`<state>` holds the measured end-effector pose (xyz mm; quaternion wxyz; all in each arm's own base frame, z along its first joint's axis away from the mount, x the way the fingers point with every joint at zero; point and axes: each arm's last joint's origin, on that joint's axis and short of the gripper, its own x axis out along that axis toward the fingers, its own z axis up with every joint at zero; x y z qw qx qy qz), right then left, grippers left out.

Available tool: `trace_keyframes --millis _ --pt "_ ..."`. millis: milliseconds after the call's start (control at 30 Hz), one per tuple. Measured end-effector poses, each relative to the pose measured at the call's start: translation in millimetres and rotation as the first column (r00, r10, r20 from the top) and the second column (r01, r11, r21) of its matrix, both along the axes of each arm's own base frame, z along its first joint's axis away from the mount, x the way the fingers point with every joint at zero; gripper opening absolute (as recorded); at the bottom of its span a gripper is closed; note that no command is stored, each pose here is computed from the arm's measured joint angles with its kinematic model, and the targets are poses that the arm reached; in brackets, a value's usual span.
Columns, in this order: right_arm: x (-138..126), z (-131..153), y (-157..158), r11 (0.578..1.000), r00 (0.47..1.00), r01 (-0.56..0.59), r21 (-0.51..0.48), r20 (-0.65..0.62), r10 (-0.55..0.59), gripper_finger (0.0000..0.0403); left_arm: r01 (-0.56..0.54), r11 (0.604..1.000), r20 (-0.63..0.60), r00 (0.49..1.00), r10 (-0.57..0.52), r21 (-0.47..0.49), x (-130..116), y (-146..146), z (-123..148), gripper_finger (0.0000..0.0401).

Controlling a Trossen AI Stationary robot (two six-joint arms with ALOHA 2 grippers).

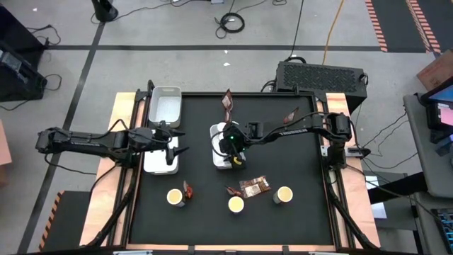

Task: Sort spices by type
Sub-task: Put the white seasoning bottle into the right white bin, then put the gold seasoning bottle into the gray bin

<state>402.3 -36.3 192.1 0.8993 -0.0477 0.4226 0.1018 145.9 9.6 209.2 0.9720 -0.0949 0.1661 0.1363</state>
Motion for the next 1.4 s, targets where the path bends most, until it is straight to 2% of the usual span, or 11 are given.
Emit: trace_keyframes --millis 167,500,667,733,833,967,1100,1200,1400 --pt "0 13 0 1.000 1.000 0.005 -0.001 0.020 -0.005 0.0259 0.000 1.000 0.006 1.000 0.000 0.000 0 0 1 0.0327" --pt "1 79 -1 1.000 0.985 0.005 -0.019 0.172 -0.002 0.0265 0.012 1.000 0.019 1.000 -0.012 -0.005 1 0 2 0.0327" --pt "-12 116 2 0.999 0.984 0.029 0.014 0.173 -0.031 0.0265 0.019 0.999 0.029 0.999 -0.018 -0.044 1 -1 2 0.0327" --pt "-19 128 7 0.999 0.985 0.030 0.028 0.171 -0.035 0.0265 0.070 0.995 0.067 0.996 -0.065 -0.076 2 -3 5 0.0327" --pt "-31 141 23 0.999 0.987 0.006 0.047 0.161 -0.014 0.0265 0.266 0.957 0.211 0.948 -0.238 -0.115 6 -8 17 0.0327" --pt "-45 147 52 0.995 0.994 -0.028 0.095 0.105 0.017 0.0265 0.466 0.873 0.361 0.846 -0.392 -0.145 6 -15 32 0.0327" --pt "-53 147 90 0.991 0.997 -0.057 0.125 0.051 0.051 0.0265 0.558 0.804 0.367 0.806 -0.465 -0.205 6 -23 45 0.0327" --pt "-59 142 117 0.996 0.999 -0.032 0.088 0.016 0.030 0.0265 0.592 0.772 0.336 0.794 -0.507 -0.232 6 -31 55 0.0327" --pt "-68 140 150 0.999 1.000 0.026 0.031 0.010 -0.026 0.0265 0.629 0.744 0.283 0.773 -0.568 -0.224 9 -50 87 0.0327"
